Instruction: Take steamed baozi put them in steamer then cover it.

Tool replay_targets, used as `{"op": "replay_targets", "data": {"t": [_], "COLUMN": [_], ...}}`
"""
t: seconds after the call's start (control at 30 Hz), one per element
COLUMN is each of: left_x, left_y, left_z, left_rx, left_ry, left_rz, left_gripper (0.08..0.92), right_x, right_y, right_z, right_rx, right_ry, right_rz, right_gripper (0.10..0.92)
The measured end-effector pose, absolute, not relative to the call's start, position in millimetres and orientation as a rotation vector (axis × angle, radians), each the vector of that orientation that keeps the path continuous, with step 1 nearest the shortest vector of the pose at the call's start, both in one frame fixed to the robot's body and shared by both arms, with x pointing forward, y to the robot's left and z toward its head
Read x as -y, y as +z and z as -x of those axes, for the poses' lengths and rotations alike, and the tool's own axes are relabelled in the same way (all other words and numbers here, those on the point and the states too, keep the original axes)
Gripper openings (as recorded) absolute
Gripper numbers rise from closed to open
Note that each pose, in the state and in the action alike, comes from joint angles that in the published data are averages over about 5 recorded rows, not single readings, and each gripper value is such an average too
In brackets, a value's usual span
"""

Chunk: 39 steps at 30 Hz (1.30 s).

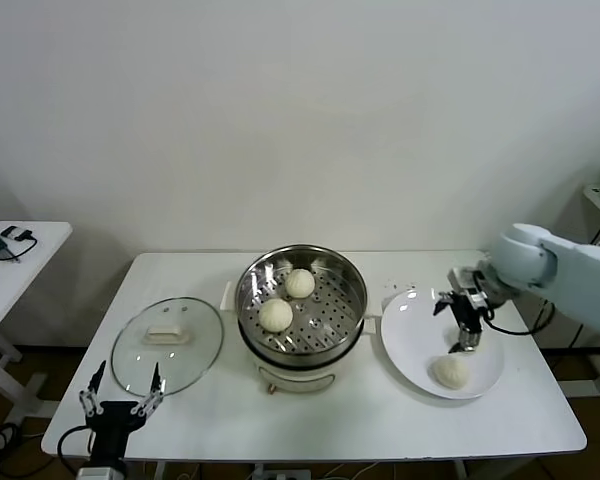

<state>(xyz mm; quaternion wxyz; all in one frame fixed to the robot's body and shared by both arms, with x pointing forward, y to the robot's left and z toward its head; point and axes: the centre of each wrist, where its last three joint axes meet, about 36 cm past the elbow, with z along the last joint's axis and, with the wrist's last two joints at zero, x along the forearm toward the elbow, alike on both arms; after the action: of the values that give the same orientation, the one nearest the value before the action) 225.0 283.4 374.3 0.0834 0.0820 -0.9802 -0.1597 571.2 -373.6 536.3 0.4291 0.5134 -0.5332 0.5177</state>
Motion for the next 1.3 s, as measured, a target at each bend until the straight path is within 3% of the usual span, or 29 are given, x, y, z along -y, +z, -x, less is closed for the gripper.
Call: {"op": "replay_targets", "data": {"t": [0.37, 0.9, 1.3], "left_x": [-282, -284, -285], "left_y": [373, 370, 368], "left_z": [-227, -234, -239], "left_rx": [2.916, 2.906, 2.908], "left_ry": [-0.498, -0.516, -0.517], "left_rz": [-0.248, -0.262, -0.269], "left_gripper": [0.823, 0.823, 0.823], "right_x": [392, 379, 378], "right_y": [487, 460, 456], "right_z": [-563, -571, -575], "right_rx": [1.285, 1.262, 1.251], "right_ry": [1.269, 1.248, 1.238], "right_rz": [-1.236, -1.262, -1.276], "right_gripper": [0.823, 0.819, 0.704]}}
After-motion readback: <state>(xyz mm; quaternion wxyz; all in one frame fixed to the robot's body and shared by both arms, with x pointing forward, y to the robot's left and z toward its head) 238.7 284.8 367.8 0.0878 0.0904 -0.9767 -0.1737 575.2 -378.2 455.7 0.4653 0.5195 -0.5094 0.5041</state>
